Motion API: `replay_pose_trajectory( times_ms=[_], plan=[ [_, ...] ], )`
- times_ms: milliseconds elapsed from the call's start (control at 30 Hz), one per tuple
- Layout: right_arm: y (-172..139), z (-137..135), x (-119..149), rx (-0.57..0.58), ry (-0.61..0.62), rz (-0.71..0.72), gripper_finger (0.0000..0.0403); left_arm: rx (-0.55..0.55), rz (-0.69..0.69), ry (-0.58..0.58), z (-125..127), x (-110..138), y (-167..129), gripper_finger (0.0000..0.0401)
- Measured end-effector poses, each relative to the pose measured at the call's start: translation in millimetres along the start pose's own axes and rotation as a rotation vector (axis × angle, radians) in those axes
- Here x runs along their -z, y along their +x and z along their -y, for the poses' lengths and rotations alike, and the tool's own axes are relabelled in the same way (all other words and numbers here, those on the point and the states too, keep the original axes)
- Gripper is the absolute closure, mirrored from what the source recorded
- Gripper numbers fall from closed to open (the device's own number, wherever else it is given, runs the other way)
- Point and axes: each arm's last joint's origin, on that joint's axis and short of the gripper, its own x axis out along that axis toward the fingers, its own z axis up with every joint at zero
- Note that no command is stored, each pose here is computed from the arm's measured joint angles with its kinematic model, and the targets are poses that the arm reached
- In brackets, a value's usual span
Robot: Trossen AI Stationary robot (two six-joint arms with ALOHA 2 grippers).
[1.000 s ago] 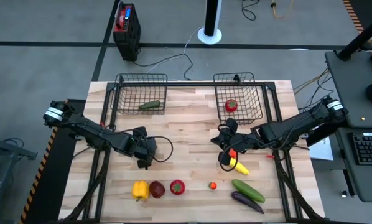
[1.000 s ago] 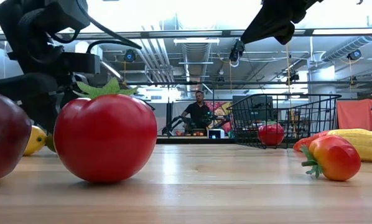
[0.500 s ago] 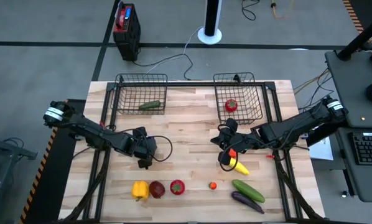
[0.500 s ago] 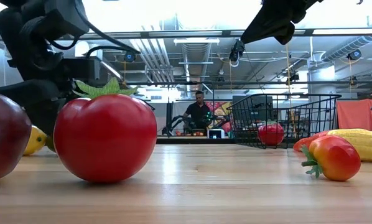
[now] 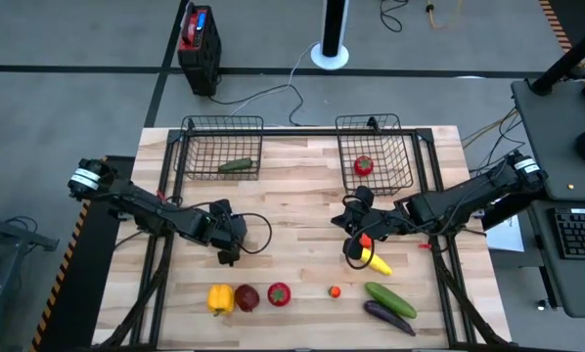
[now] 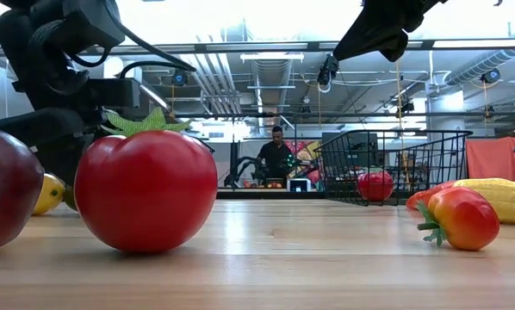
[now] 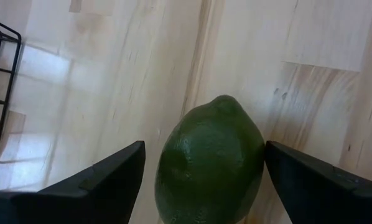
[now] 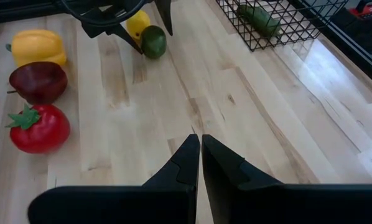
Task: Sort produce into baskets
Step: Put the green lime into the right black wire basket
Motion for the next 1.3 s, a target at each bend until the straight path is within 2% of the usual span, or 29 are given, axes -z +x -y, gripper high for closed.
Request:
replay_pose_trajectory(
  times_ms=[267,567,767,867,967,1133,1300],
  plan=[
    [0.0,0.0,0.0,0.000,0.000,0.000,0.0390,0.000,0.000,0.005,0.0,0.0,0.0,0.0100],
    [0.0,0.0,0.0,0.000,-0.001,0.000,0.0390,-0.003,0.004,0.004,0.0,-0.5,-0.2,0.0215],
    [-0.1,0.0,0.0,0.000,-0.012,0.000,0.0390,-0.015,0.098,0.015,2.7,-19.0,-15.4,0.0226],
    [-0.2,0.2,-0.1,0.000,-0.016,0.000,0.0390,-0.035,0.207,0.037,4.6,-33.7,-32.5,0.0218],
    [0.2,-0.3,-0.5,-0.002,-0.048,0.006,0.0390,-0.015,0.403,0.051,7.6,-51.0,-54.8,0.0216],
    [7.3,-5.8,-1.2,-0.031,-0.138,0.098,0.0390,0.123,0.814,0.072,8.2,-72.6,-92.7,0.0221],
    [15.2,-15.4,-4.8,-0.072,-0.225,0.319,0.0390,0.263,1.142,0.029,5.8,-78.8,-111.3,0.0221]
  ],
)
